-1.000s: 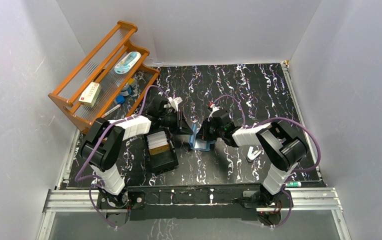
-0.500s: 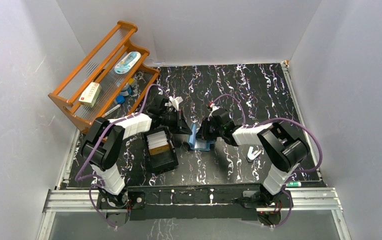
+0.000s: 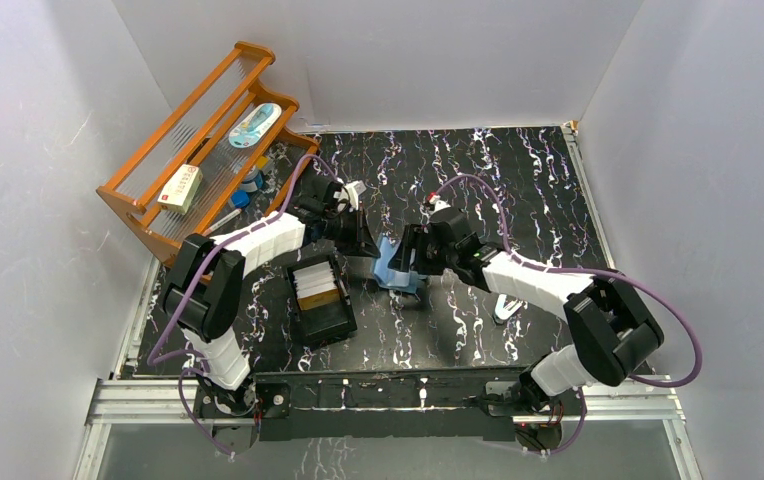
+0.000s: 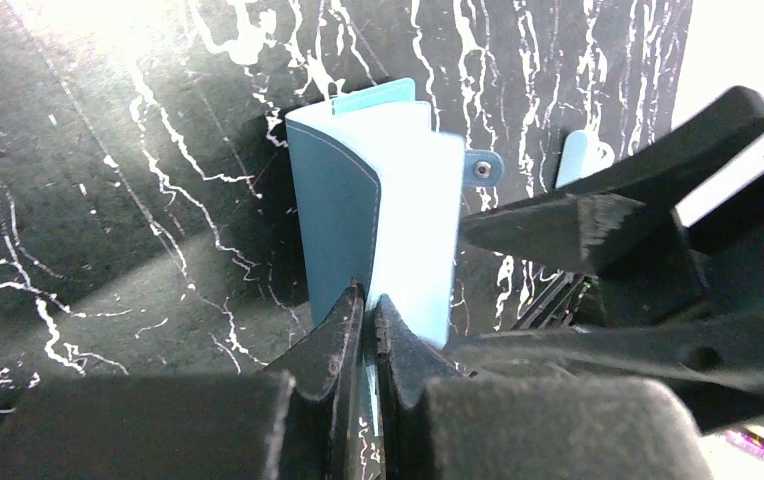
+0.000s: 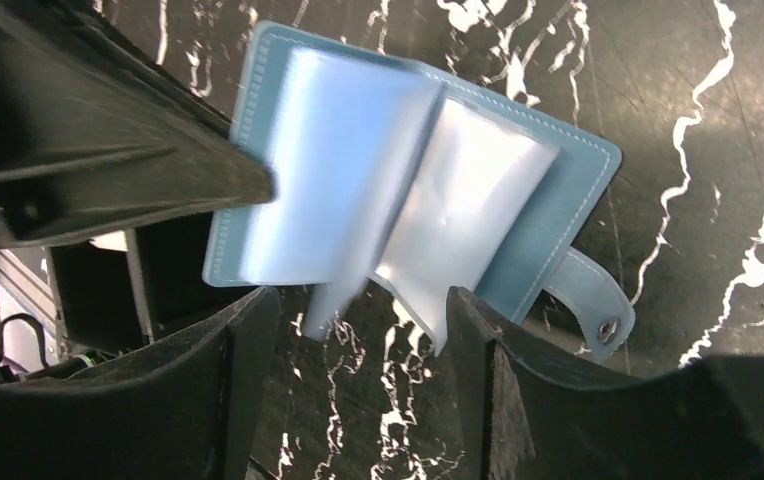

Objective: Put the credit cards into the card holder
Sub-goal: Turn over the card slot in the card holder.

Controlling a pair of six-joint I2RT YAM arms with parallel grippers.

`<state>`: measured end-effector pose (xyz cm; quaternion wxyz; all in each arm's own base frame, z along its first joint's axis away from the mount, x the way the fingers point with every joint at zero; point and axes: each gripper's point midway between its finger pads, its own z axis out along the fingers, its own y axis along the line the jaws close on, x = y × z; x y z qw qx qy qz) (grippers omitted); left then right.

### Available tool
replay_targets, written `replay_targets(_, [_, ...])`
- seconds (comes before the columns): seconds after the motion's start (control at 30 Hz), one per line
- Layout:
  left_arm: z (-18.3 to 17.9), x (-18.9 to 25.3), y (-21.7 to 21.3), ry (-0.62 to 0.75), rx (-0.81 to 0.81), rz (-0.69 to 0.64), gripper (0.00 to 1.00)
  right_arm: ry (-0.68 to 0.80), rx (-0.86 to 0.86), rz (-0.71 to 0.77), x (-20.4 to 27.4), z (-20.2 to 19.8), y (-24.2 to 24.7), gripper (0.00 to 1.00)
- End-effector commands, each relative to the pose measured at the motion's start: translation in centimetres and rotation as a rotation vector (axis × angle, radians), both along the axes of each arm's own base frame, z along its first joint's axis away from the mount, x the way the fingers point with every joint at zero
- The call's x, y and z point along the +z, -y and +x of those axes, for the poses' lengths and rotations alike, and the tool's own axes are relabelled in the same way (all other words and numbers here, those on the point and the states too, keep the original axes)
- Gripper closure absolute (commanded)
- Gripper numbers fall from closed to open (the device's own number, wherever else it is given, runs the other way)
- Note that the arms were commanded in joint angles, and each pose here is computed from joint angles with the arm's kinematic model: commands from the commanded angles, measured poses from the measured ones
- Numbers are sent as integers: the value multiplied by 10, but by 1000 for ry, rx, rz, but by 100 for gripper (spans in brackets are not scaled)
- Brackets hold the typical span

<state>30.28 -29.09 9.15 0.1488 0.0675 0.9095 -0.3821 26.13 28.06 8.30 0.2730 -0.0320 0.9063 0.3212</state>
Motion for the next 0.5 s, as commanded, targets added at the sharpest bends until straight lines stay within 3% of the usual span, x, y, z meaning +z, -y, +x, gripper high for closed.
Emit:
replay_targets(0.0, [0,9,-2,4,5,18,100,76,-47,16,32,18,-8,30])
replay_targets(0.23, [3,6,-5,13,11,46,100,69,-49,-40,11,26,-8,40])
replay_targets(0.47, [12,-4,-15,-6,38,87,96,114,4,-13,15,30,-18,60])
